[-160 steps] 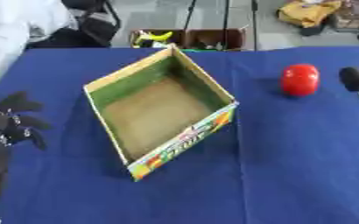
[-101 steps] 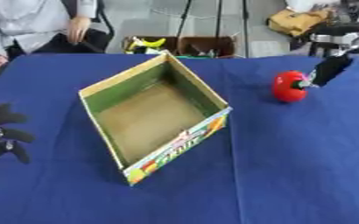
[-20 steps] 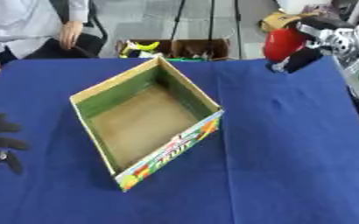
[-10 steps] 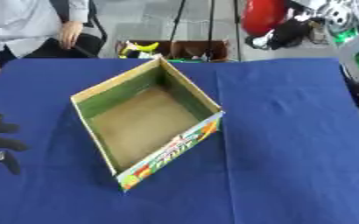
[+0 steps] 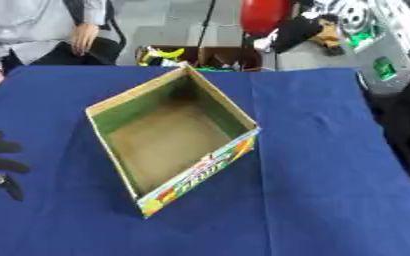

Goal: Pick up objects on the table and place them in the box.

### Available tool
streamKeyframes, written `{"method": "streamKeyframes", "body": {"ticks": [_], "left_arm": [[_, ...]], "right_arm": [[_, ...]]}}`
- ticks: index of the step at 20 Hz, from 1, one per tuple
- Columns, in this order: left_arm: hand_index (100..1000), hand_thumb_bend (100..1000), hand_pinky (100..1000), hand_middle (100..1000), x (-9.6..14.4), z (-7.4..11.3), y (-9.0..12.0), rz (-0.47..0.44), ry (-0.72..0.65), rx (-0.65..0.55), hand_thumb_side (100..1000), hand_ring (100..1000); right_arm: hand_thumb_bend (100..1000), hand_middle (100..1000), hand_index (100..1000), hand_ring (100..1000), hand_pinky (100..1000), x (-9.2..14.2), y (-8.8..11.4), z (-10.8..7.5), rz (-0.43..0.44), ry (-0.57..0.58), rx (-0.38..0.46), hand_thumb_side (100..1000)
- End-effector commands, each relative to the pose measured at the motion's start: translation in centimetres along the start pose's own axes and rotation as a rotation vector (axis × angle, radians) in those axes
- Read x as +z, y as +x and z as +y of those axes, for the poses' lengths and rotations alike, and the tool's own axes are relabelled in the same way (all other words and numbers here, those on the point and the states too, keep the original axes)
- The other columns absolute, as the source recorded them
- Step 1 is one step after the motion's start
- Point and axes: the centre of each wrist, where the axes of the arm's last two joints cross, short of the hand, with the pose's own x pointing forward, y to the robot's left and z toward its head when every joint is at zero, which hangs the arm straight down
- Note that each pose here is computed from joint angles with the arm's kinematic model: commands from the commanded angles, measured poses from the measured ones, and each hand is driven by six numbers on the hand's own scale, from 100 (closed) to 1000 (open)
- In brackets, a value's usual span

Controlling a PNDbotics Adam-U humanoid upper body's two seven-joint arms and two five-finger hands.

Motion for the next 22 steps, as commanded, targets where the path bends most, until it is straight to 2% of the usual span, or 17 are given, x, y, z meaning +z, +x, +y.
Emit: {"method": "streamKeyframes", "body": {"ticks": [1,6,15,22], "left_arm": [[863,100,350,679,-0.5,0.3,0.7,-0.034,-0.016,-0.012,992,590],[862,100,350,680,-0.7,0.2,0.8,-0.041,-0.021,-0.007,992,590],[862,100,350,679,-0.9,0.1,1.0,-0.050,-0.024,0.000,994,590],[862,100,350,678,-1.0,0.1,1.0,-0.054,-0.024,0.000,994,590]], "right_arm": [[100,618,654,545,377,-0.2,2.0,-0.9,-0.052,-0.026,-0.005,346],[100,618,654,539,371,-1.1,3.7,0.9,-0.088,0.021,-0.017,344],[100,616,653,537,372,-2.3,5.7,4.9,-0.118,0.110,-0.049,331],[100,618,651,541,371,-3.3,5.7,8.0,-0.082,0.197,-0.043,342]]}}
